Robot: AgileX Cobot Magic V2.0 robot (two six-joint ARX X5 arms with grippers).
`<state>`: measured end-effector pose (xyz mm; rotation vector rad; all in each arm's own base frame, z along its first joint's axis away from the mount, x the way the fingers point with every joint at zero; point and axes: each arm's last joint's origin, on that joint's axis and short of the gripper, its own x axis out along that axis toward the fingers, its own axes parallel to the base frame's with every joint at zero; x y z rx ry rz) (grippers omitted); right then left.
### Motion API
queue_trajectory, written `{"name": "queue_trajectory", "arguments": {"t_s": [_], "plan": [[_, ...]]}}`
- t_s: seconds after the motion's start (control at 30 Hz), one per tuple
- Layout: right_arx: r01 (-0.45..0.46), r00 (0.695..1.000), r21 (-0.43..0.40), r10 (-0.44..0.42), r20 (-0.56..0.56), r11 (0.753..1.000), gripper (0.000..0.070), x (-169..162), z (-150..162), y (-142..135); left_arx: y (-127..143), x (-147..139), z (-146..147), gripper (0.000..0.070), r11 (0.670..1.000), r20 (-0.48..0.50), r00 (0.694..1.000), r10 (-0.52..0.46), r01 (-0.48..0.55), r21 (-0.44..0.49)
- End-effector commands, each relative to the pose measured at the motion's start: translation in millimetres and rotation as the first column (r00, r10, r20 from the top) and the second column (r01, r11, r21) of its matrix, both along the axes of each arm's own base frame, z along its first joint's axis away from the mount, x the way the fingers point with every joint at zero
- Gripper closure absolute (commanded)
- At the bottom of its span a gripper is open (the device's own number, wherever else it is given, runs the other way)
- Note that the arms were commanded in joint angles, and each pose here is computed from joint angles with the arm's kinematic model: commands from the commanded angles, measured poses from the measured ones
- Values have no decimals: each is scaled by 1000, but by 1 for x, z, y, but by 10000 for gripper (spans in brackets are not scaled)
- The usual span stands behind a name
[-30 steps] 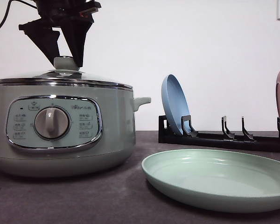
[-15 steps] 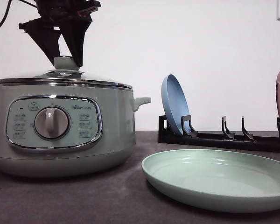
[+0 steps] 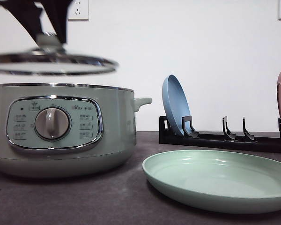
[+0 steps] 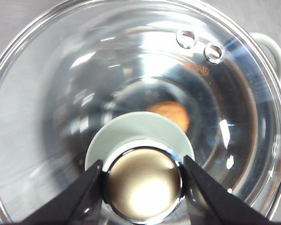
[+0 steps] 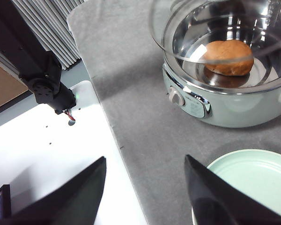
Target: Transfer potato from steamer to green plate
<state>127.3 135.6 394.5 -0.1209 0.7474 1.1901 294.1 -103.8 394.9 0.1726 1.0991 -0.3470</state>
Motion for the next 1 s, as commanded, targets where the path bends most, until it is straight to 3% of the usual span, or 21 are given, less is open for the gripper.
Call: {"name": "queue_trajectory", "arguments": {"t_s": [0.0, 0.27, 0.57, 0.97], "plan": [[-8, 1000, 9, 8, 21, 1000, 371, 1, 4, 2, 3, -6, 20, 700, 1000, 84, 996, 3, 0, -31], [-8, 1000, 12, 8, 25, 1000, 371, 1, 4, 3, 39, -36, 48, 700, 992, 182, 976, 122, -124, 2], [10, 1000, 37, -11, 26, 999, 371, 5, 6, 6, 77, -61, 64, 700, 964, 222, 941, 257, -266, 12], [64, 996, -10, -65, -59, 998, 354, 34, -11, 32, 87, -69, 69, 700, 952, 241, 924, 296, -306, 3]]}}
